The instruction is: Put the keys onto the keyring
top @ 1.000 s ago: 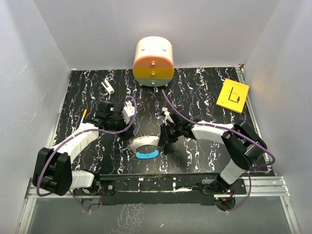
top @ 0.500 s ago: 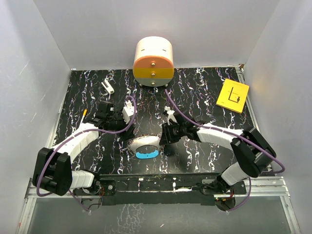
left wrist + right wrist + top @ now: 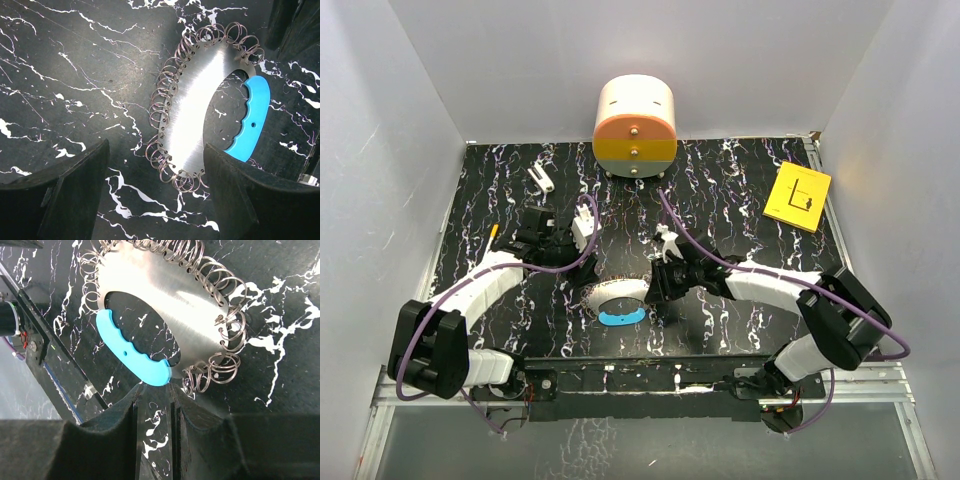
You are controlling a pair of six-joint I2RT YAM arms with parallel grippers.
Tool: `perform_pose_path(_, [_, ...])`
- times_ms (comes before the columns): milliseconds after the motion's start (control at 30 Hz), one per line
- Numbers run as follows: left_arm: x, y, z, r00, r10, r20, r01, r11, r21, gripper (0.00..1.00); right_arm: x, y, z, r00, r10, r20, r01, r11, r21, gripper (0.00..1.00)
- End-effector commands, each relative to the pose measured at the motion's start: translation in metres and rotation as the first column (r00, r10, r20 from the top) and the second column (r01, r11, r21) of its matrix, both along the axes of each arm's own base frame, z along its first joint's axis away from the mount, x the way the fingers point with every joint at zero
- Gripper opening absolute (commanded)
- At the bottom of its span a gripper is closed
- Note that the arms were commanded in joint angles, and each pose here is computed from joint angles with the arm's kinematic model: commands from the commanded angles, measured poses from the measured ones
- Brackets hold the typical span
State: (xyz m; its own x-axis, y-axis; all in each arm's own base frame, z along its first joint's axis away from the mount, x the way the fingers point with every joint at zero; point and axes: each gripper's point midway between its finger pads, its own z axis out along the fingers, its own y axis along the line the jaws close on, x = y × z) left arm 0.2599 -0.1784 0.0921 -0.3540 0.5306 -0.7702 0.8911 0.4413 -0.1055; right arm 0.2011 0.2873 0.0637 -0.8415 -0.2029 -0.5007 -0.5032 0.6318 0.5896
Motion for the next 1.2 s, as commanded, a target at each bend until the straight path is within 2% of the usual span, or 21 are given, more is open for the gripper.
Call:
perform_pose_path(0, [0.004, -0.007, 0.015, 1.0, -0.023, 0.019, 0.024, 0.999, -0.042, 0.74, 0.013, 0.016, 0.011, 0.998, -0.009, 0.061, 0.004, 0.998, 0.07, 0.28])
perform_pose_path(500, [0.006, -0.007, 0.013, 1.0, -0.008, 0.021, 0.009, 0.999, -0.038, 0.74, 0.029, 0.009, -0.009, 0.996, -0.05, 0.077, 0.052, 0.998, -0.032, 0.28])
perform_pose_path(933, [0.007, -0.007, 0.011, 1.0, -0.005, 0.012, 0.006, 0.999, -0.04, 0.74, 0.041, 0.01, 0.021, 0.983, -0.093, 0.156, 0.093, 0.996, 0.01, 0.29])
perform_pose_path(1167, [0.006, -0.008, 0.011, 1.0, -0.011, 0.009, 0.011, 0.999, -0.045, 0.74, 0.037, -0.006, 0.024, 0.973, -0.172, 0.155, 0.175, 0.985, -0.001, 0.28])
